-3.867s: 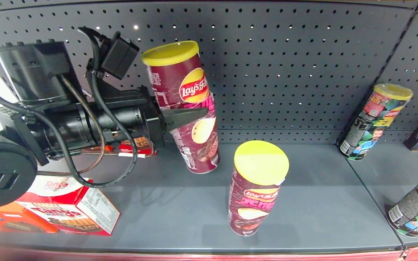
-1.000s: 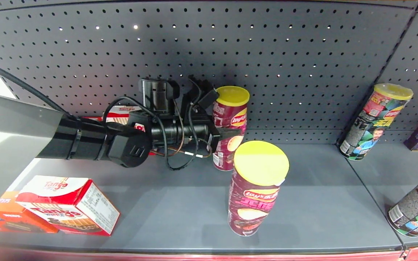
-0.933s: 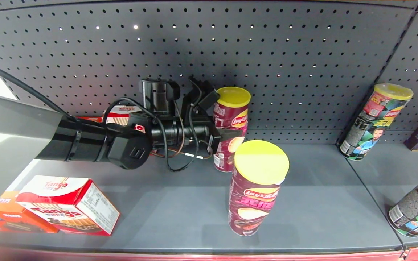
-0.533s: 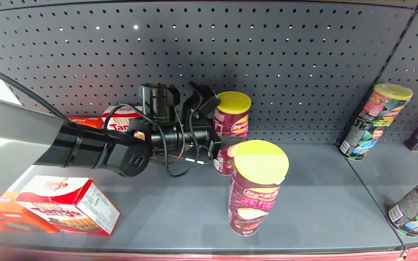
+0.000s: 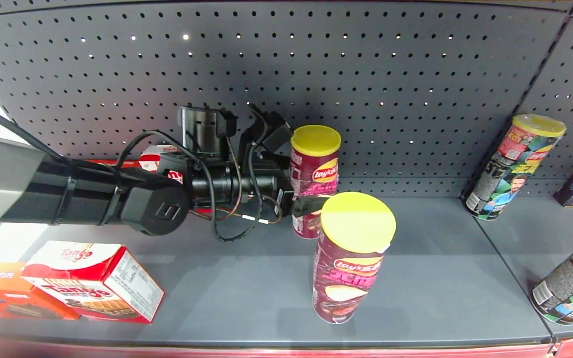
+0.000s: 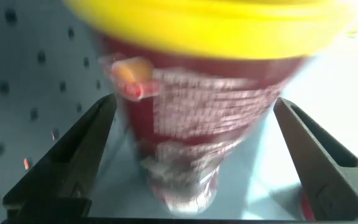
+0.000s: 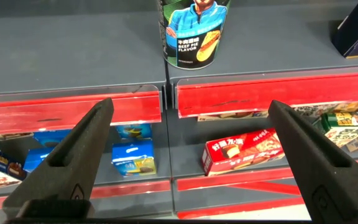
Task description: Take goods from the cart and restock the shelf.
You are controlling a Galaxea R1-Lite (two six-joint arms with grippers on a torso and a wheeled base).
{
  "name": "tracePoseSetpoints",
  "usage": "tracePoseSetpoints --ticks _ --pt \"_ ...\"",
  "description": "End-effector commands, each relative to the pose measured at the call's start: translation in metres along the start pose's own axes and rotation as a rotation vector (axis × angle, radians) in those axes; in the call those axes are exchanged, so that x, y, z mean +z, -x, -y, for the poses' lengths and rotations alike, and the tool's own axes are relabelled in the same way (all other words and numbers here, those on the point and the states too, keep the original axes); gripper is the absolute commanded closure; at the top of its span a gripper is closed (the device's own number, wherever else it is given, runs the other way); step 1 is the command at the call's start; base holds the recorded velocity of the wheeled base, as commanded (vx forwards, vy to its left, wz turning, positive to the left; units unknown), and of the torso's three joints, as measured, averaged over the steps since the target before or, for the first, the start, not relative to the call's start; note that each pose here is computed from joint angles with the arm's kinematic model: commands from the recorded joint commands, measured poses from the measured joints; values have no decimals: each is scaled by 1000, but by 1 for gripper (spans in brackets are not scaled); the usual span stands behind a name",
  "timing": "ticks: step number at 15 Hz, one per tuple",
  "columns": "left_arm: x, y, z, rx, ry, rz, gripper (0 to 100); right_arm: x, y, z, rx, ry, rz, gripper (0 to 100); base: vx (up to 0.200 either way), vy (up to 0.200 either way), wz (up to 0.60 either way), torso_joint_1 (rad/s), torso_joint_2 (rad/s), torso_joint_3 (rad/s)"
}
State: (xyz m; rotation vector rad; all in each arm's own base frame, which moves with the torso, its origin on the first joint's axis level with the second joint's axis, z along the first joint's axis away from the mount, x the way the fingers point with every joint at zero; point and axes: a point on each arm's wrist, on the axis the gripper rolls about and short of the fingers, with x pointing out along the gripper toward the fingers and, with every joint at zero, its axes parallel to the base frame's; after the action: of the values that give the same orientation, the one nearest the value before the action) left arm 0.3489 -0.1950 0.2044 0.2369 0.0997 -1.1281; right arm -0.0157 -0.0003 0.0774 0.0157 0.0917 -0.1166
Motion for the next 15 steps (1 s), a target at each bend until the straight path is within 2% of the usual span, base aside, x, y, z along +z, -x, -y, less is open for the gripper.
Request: tracePoseSetpoints --ticks 1,5,6,8,9,15 --pt "16 13 4 18 -16 10 0 0 0 0 -1 0 -1 0 0 0 0 0 0 0" --pt "20 17 4 61 -26 4 0 0 0 0 -1 0 -1 0 0 0 0 0 0 0" --pt "19 22 0 96 -45 -17 0 0 0 0 -1 0 -1 0 0 0 0 0 0 0" --pt "14 24 0 137 -72 -90 0 0 0 0 -1 0 -1 0 0 0 0 0 0 0" --pt "14 25 0 162 -78 -103 0 0 0 0 -1 0 -1 0 0 0 0 0 0 0" --pt "14 26 -2 257 -83 -136 0 0 0 0 -1 0 -1 0 0 0 0 0 0 0"
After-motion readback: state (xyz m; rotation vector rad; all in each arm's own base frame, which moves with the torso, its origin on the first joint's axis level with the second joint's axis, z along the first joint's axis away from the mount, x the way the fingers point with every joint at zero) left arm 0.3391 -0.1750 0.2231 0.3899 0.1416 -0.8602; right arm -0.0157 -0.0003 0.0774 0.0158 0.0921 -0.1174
